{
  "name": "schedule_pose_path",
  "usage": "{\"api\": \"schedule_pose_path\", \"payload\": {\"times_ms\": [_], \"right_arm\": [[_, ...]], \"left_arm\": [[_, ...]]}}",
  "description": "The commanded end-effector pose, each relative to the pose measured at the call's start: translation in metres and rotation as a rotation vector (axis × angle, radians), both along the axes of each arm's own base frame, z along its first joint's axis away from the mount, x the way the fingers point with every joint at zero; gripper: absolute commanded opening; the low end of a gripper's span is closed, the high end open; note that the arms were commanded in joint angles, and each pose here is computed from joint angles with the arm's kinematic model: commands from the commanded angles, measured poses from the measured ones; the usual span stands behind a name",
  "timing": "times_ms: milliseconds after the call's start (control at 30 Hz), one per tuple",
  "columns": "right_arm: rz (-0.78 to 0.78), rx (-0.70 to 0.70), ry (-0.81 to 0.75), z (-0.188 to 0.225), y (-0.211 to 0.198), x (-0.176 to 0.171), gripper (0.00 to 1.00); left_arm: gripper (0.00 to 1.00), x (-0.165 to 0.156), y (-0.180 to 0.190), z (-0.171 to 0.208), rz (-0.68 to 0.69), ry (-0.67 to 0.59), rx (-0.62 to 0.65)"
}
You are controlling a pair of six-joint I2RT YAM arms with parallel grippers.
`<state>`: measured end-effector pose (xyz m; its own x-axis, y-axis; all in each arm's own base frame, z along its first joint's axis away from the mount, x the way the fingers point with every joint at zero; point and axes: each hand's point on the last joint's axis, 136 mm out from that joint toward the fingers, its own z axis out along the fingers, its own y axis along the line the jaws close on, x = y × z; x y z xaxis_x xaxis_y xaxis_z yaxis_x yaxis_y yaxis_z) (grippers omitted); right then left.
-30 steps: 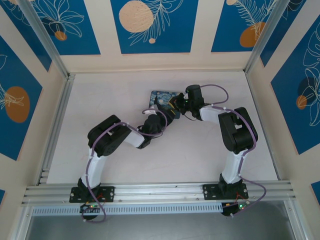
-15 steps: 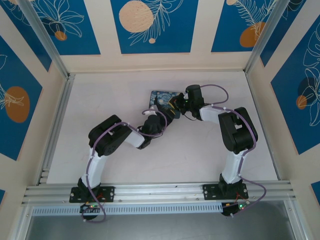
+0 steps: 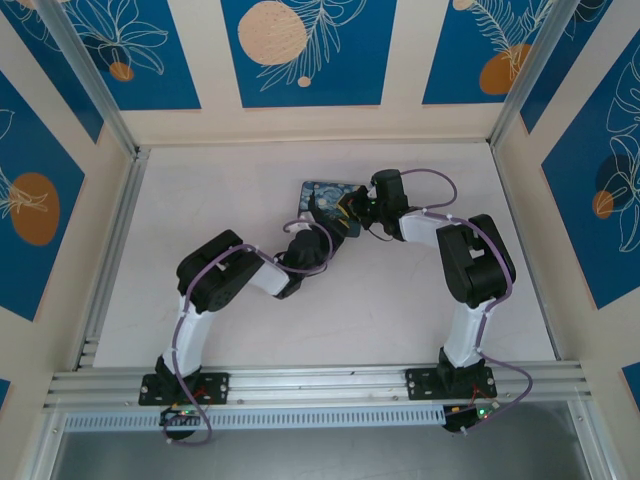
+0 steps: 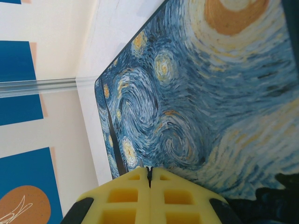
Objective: Unlock the padlock with the key
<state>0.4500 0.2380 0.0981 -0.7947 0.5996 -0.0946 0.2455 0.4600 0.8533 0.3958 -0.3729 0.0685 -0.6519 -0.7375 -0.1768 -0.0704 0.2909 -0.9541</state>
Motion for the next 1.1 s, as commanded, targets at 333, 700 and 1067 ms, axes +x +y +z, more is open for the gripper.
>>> {"api": "schedule_pose_path", "payload": {"times_ms": [333,700,1067], "right_arm": [[0.002,-0.049,0.143,-0.047,-0.004,-0.018,0.0],[0.002,-0.051,0.144,-0.048,-0.005,-0.019,0.0],[0.0,-0.049,0.145,-0.048,-0.005,-0.019,0.0]], "left_arm": [[0.44,-0.021,0.055,-0.099,0.084,0.202,0.274],[0.4,-0.017,0.05,-0.104,0.074,0.217,0.28],[0.37,-0.009,0.048,-0.109,0.082,0.249,0.352]]}}
